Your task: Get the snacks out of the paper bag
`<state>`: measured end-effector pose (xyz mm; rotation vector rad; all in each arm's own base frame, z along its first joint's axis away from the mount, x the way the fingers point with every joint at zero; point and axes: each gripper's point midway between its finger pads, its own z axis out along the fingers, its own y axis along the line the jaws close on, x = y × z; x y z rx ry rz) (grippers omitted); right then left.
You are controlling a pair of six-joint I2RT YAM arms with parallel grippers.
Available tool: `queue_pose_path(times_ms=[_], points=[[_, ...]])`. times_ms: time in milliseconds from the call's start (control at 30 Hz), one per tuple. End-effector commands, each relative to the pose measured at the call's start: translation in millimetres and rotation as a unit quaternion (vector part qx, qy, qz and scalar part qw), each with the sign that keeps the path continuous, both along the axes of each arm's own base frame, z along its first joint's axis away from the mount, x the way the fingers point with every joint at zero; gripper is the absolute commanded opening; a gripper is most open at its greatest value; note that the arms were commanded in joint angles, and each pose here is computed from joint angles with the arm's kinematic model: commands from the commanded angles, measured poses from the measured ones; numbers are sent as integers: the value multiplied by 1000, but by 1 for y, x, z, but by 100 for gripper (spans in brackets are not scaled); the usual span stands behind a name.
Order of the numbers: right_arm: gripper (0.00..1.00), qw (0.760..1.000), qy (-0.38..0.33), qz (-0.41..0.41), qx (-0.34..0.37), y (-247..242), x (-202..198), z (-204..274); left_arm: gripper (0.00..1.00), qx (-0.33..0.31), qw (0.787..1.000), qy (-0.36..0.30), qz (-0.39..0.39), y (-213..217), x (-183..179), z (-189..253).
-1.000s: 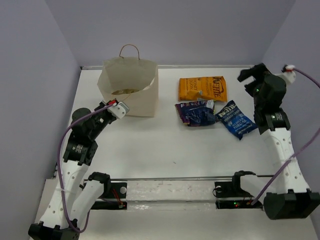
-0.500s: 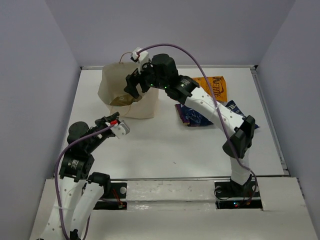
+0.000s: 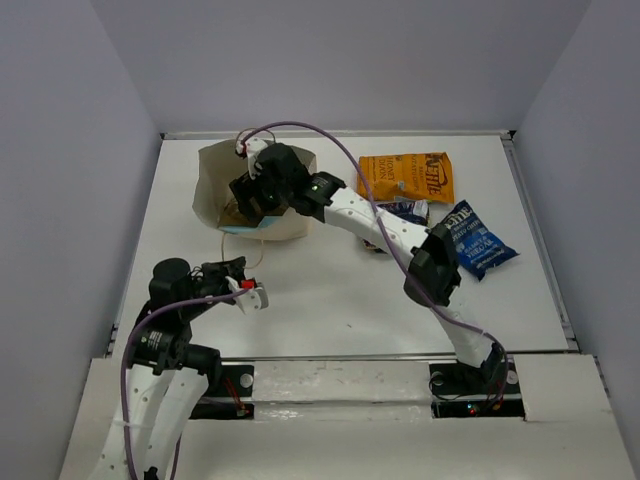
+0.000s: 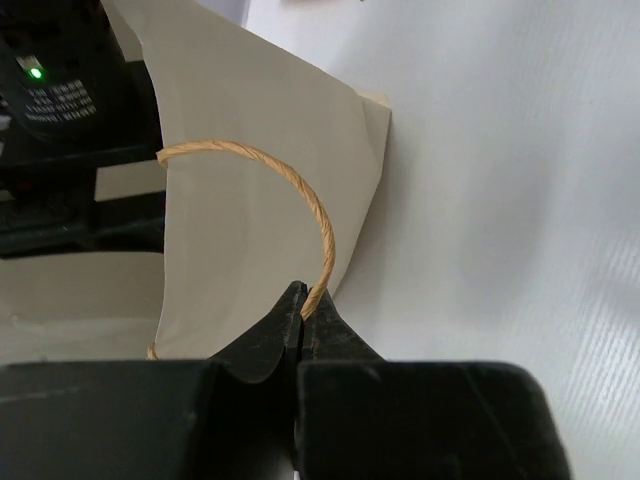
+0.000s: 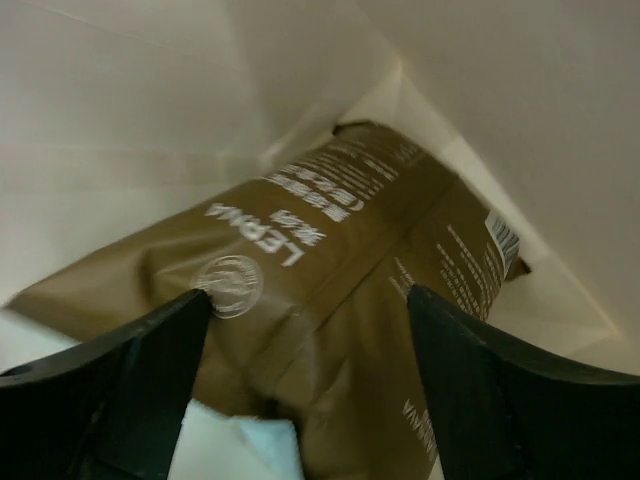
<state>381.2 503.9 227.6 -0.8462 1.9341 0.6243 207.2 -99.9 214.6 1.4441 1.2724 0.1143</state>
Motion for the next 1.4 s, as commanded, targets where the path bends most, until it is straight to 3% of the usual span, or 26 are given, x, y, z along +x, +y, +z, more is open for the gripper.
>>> queue_pose_path(times_ms=[0,67,133,167,333,433,567,633,667,733,767,800,833,1000,1100,1133,1267,1367], points=[[93,993,-20,-114,-5,-14,32,1,0,44,999,-4,-27,1,-8,-14],[100,991,-24,-129,-13,-13,40,-7,0,40,999,-1,-33,-1,-11,-14],[100,987,-26,-144,-62,-12,48,-46,0,28,999,-13,-33,-3,-9,-5],[100,987,-30,-140,-69,-14,47,-44,0,22,999,-6,-29,-3,-10,-5],[100,970,11,-126,-207,-40,38,-152,0,-31,999,-30,-11,-6,-5,27],[100,961,39,-123,-243,-49,29,-191,0,-45,998,-29,-12,-9,-7,34],[99,958,28,-141,-248,-52,36,-195,0,-57,998,-24,-9,-10,-6,36],[86,959,24,-143,-244,-51,37,-192,0,-63,998,-26,-7,-10,-5,39],[66,960,22,-144,-239,-50,38,-187,0,-65,997,-26,-7,-10,-4,41],[46,962,22,-143,-232,-48,38,-181,0,-71,997,-27,-3,-11,-2,44],[35,963,19,-143,-227,-47,38,-175,0,-73,997,-27,3,-9,0,44],[4,965,14,-144,-220,-46,39,-165,0,-76,997,-30,5,-9,1,46],[1,966,10,-144,-212,-44,41,-158,0,-77,997,-29,13,-7,3,46],[1,987,-11,-86,-134,-15,30,-88,0,-110,992,-38,57,0,19,61],[1,998,-35,-37,-47,3,18,-12,0,-141,982,-27,121,13,35,69],[1,999,-50,-5,7,10,6,34,0,-149,977,-30,148,20,44,77],[1,986,-82,45,139,15,-12,134,0,-175,968,-24,179,25,56,88],[1,961,-83,49,258,-7,-16,217,0,-188,963,-29,189,26,61,98]])
